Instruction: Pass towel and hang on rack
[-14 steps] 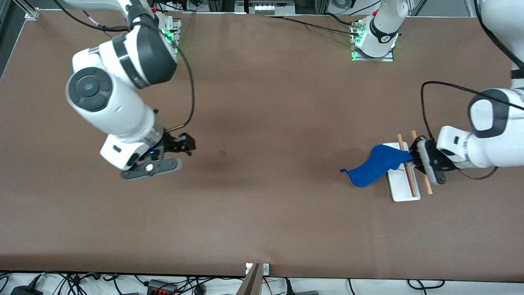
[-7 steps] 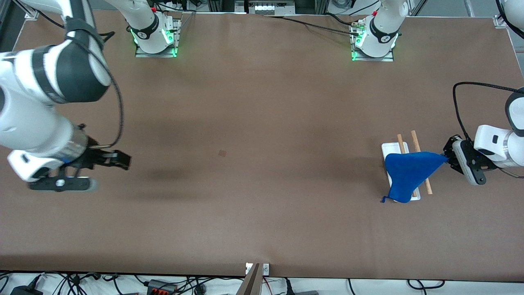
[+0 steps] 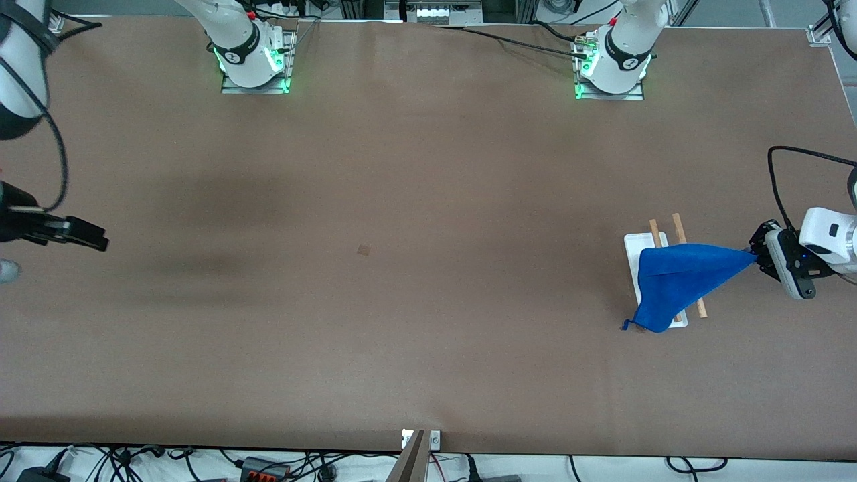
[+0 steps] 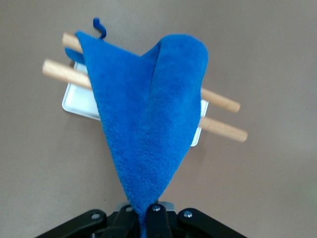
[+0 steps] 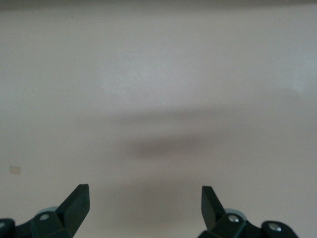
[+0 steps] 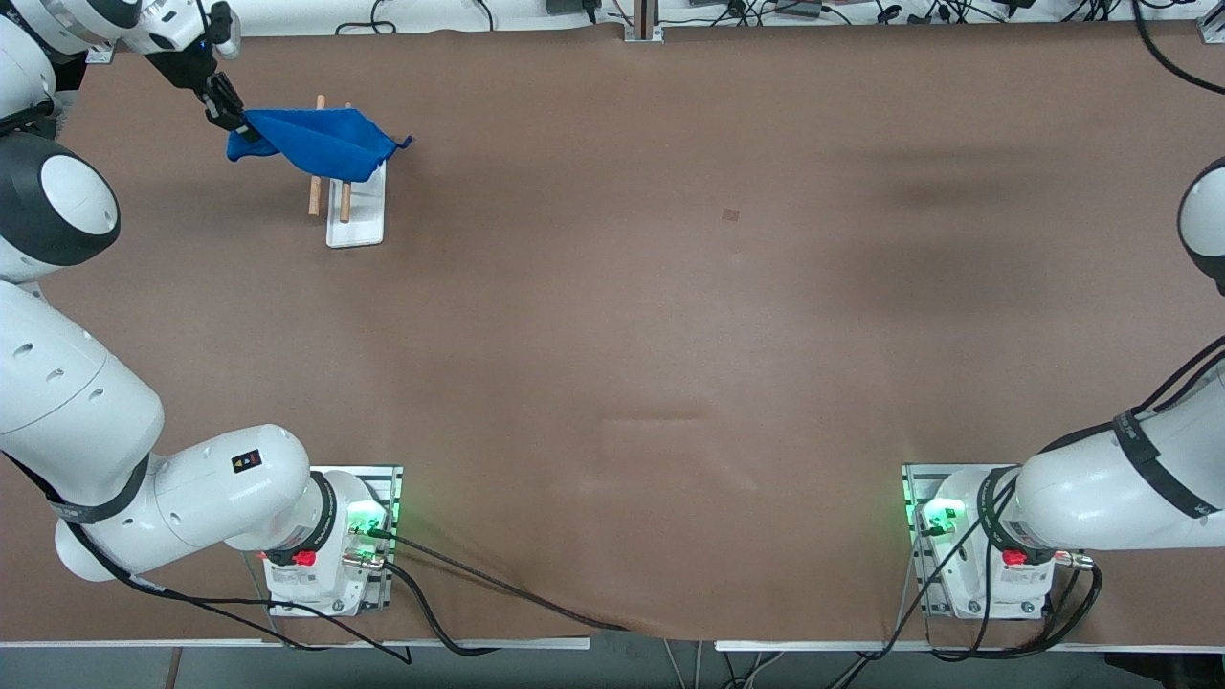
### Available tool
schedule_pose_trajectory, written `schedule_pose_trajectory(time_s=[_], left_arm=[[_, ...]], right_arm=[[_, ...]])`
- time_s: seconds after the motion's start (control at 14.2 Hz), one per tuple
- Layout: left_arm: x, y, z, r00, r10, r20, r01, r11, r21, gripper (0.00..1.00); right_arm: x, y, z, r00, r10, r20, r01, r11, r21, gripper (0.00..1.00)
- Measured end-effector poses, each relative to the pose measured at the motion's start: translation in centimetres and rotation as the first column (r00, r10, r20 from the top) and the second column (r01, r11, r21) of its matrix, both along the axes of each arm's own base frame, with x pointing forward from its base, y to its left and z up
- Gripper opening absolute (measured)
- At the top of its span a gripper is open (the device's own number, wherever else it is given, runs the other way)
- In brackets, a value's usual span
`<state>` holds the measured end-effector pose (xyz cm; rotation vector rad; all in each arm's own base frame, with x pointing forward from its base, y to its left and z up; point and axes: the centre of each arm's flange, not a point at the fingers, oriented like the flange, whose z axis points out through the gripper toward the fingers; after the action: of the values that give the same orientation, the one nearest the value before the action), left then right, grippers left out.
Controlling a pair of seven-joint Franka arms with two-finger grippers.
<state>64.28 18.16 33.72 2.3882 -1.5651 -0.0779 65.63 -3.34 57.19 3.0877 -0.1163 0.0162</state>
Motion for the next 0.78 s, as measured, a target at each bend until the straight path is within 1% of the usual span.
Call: schedule_pose_trajectory(time_s=[0.14,0.28,0.35,0.42,0.49,0.56,0.63,0.78], left_arm=[[0.3,1.0,-1.4,1.000,0.002,0.022,-0.002,1.000,0.000,0.03],[0.4,1.1,-2.9,1.000,0.000,0.017,0.000,1.000,-0.009,0.03],[0.5,1.0,-3.5,1.000,0.000,0.013,0.000,1.000,-0.015,0.06],[0.6,0.9,-4.0,1.000,0.001,0.013,-0.001,1.000,-0.019,0.07],[0.7,0.9,-4.4,1.000,0.004,0.016,-0.003,1.000,-0.022,0.11],[0.7,0.8,-4.7,1.000,0.008,0.016,-0.007,1.000,-0.028,0.12],[0.7,0.8,-4.8,1.000,0.010,0.017,-0.010,0.999,-0.031,0.19],[0.7,0.9,-4.9,1.000,0.012,0.017,-0.011,0.999,-0.033,0.37]], right_arm=[[-1.2,-0.4,1.4,1.000,-0.002,-0.009,0.002,1.000,0.003,1.00],[-2.3,-0.2,2.1,1.000,0.000,-0.030,0.000,1.000,0.008,1.00],[-2.8,-0.2,2.1,0.999,0.001,-0.037,0.000,1.000,0.010,1.00],[-3.2,-0.2,1.9,0.999,0.001,-0.045,0.000,1.000,0.011,1.00],[-3.6,-0.2,1.6,0.999,0.001,-0.050,0.000,1.000,0.013,1.00],[-4.0,-0.2,1.3,0.999,0.002,-0.047,-0.001,1.000,0.014,1.00],[-4.4,-0.2,0.8,0.999,0.002,-0.039,-0.002,1.000,0.015,1.00],[-5.5,-0.2,-0.4,1.000,0.005,-0.016,-0.005,1.000,0.017,1.00]])
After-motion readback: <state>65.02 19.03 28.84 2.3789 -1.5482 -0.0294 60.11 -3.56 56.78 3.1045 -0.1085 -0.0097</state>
